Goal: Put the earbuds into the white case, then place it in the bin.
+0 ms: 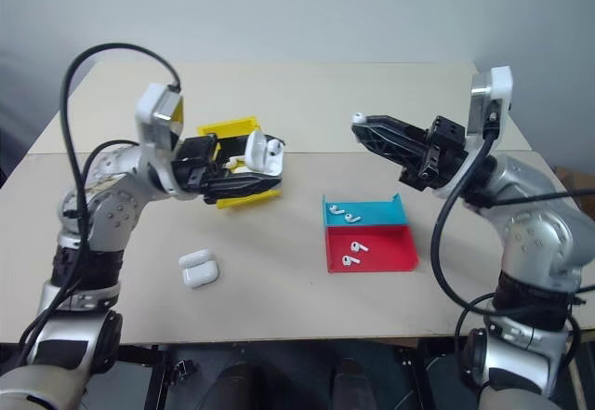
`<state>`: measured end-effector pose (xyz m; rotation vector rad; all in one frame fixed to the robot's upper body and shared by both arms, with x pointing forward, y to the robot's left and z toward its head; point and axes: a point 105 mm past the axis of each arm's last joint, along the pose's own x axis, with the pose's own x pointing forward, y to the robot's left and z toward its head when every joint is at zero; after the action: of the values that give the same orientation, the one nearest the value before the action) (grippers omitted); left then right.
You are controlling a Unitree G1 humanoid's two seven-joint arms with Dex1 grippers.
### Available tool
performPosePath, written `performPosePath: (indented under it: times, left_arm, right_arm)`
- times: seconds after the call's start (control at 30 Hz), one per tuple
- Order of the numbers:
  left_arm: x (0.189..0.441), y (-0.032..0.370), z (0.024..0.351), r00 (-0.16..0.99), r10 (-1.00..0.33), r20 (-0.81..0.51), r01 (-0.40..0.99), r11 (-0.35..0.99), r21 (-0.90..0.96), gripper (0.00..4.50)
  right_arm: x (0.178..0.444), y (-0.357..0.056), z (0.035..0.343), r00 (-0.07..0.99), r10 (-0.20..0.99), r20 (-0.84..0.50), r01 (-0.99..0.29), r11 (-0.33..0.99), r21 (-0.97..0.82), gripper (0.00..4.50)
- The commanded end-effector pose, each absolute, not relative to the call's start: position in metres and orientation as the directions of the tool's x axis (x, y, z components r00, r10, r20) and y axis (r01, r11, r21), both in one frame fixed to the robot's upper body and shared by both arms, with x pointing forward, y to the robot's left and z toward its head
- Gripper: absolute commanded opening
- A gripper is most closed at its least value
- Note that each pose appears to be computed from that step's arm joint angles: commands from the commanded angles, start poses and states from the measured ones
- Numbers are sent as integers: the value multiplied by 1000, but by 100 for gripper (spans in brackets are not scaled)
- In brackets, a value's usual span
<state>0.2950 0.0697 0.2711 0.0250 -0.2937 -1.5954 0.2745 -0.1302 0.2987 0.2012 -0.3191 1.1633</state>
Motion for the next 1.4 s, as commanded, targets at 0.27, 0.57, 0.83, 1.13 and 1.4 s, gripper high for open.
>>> performPosePath:
  times: [0.27, 0.57, 0.83, 1.13, 1.4]
  left_arm:
    - [300, 45, 284, -121, -974, 193, 965, -70, 254, 280]
    - [299, 47, 286, -135, -973, 186, 961, -83, 266, 280]
    - [296, 49, 287, -137, -973, 184, 958, -84, 273, 280]
    - [296, 50, 288, -128, -973, 191, 958, -71, 278, 280]
    - [297, 51, 289, -124, -973, 194, 957, -65, 283, 280]
  right_arm:
    - [239, -87, 301, 364, 843, 396, -919, 394, 5, 65]
    - [242, -73, 295, 362, 856, 370, -918, 396, -18, 65]
    - [247, -72, 286, 382, 861, 337, -908, 417, -36, 65]
    - [245, -73, 279, 360, 886, 294, -918, 393, -61, 164]
    - [246, -75, 279, 360, 893, 269, -911, 399, -104, 442]
